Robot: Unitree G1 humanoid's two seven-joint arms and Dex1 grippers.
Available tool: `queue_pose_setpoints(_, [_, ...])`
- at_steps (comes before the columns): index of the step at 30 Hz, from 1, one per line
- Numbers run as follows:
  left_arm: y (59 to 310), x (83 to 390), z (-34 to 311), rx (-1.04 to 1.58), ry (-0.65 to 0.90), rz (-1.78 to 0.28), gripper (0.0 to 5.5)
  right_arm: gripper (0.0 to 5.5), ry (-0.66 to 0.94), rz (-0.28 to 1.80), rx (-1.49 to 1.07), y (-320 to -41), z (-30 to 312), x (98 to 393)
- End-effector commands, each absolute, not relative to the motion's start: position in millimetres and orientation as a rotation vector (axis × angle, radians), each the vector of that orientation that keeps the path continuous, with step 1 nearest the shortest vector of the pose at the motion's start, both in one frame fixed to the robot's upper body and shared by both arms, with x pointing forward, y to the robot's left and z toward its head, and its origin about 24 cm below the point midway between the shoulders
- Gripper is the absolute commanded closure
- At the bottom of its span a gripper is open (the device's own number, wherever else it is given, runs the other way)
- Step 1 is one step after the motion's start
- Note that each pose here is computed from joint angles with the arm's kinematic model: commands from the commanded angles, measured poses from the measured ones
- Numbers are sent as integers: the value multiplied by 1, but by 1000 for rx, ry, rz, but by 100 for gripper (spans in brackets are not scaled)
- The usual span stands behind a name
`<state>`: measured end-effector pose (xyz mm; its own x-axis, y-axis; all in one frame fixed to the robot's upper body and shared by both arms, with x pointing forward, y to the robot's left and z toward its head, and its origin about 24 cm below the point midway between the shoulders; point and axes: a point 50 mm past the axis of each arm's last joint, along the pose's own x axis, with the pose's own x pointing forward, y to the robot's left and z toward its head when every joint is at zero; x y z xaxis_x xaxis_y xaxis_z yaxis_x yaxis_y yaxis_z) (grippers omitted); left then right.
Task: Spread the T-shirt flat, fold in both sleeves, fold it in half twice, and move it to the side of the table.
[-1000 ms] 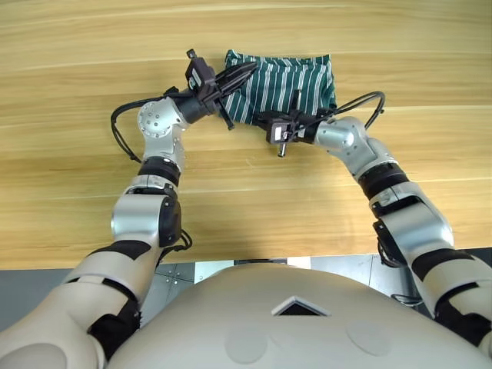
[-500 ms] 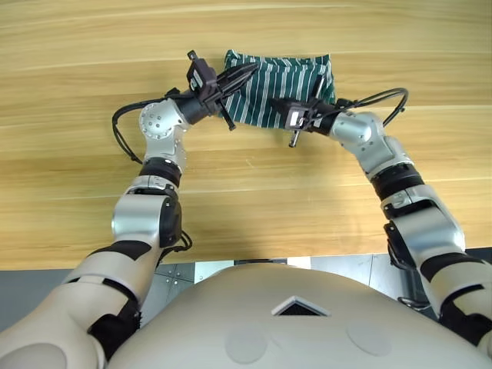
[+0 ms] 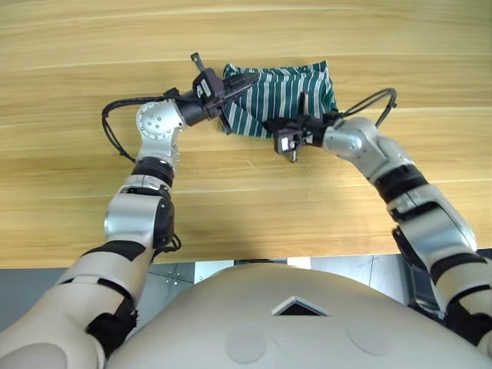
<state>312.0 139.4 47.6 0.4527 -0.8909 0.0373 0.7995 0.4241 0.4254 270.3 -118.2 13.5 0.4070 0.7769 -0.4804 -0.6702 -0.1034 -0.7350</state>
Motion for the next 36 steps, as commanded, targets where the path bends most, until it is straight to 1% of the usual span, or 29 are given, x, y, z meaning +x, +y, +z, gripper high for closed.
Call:
queue_pose_setpoints(1, [150,297,54,431,-328,-1203,550,549,55,1296,-1172,-151,-2,240])
queue_pose_setpoints(4, [149,280,59,410,-367,-1311,550,549,62,1244,-1169,-158,4,241])
queue_pose_setpoints(8, [137,247,47,465,-340,-1455,550,549,54,1217,-1170,-153,7,246])
queue_pose_setpoints(10, [124,234,46,437,-364,-1454,550,549,53,1212,-1171,-150,6,248])
queue_pose_setpoints(12, [114,231,45,422,-370,-1416,550,549,58,1213,-1174,-149,5,248])
queue_pose_setpoints(16, [99,247,40,432,-350,-1271,550,549,57,1232,-1170,-144,2,245])
queue_pose_setpoints(20, [90,271,34,493,-307,-1136,550,549,56,1246,-1167,-141,-1,242])
queue_pose_setpoints(23, [86,286,16,660,-187,-1068,550,549,50,1261,-1163,-138,-2,239])
queue_pose_setpoints(27, [84,290,-10,902,-73,-1063,550,549,42,1269,-1159,-134,-2,238])
queue_pose_setpoints(29, [89,290,-24,1011,17,-1080,550,549,39,1270,-1159,-133,-2,238])
queue_pose_setpoints(31, [100,290,-35,1145,110,-1108,550,549,35,1272,-1159,-132,-2,238])
queue_pose_setpoints(33, [110,295,-36,1235,147,-1114,550,549,33,1274,-1160,-130,-3,238])
queue_pose_setpoints(36, [123,307,-30,1353,169,-1093,550,549,32,1280,-1160,-128,-4,237])
